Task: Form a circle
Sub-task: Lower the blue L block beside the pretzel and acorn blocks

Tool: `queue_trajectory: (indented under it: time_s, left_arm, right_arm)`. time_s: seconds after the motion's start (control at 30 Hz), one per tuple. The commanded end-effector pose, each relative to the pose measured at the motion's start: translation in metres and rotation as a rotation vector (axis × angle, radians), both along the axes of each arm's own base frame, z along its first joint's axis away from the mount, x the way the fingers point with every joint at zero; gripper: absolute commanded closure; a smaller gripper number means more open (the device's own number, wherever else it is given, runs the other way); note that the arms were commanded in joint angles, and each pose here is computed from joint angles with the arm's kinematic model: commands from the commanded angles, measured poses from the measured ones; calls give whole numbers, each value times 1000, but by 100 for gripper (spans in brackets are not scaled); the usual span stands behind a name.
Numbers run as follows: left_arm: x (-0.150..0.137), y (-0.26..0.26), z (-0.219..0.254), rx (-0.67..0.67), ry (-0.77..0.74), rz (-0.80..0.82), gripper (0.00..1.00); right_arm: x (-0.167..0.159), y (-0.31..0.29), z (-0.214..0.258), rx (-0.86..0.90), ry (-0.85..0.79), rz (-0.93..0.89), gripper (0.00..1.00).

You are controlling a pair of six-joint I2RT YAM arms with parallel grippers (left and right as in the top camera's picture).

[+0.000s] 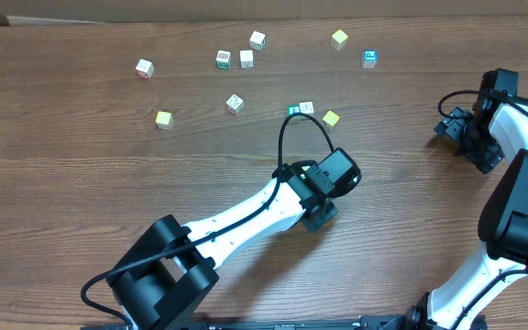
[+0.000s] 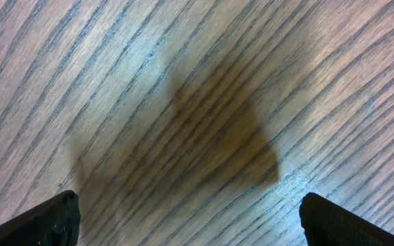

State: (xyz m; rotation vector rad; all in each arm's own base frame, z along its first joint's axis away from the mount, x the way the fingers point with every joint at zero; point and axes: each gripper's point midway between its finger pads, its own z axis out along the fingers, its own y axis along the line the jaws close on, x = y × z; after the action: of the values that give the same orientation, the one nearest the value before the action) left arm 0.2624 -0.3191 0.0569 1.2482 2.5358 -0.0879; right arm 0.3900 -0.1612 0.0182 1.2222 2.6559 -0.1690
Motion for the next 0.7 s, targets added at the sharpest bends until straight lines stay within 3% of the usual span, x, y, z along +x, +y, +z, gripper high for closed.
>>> queue_trajectory:
  time_s: [0.0, 0.03, 0.17, 0.67]
  left_arm:
    - [13, -28, 37, -111, -38, 32, 91]
    - [11, -37, 44, -149, -24, 21, 96]
    - [5, -47, 44, -207, 32, 56, 96]
    - [-24, -55, 0, -199, 229, 71, 96]
  right_arm:
    - [2, 0, 10, -11, -25, -2, 0]
    - [2, 0, 10, -11, -25, -2, 0]
    - [2, 0, 10, -11, -25, -2, 0]
    - [2, 0, 10, -11, -25, -2, 0]
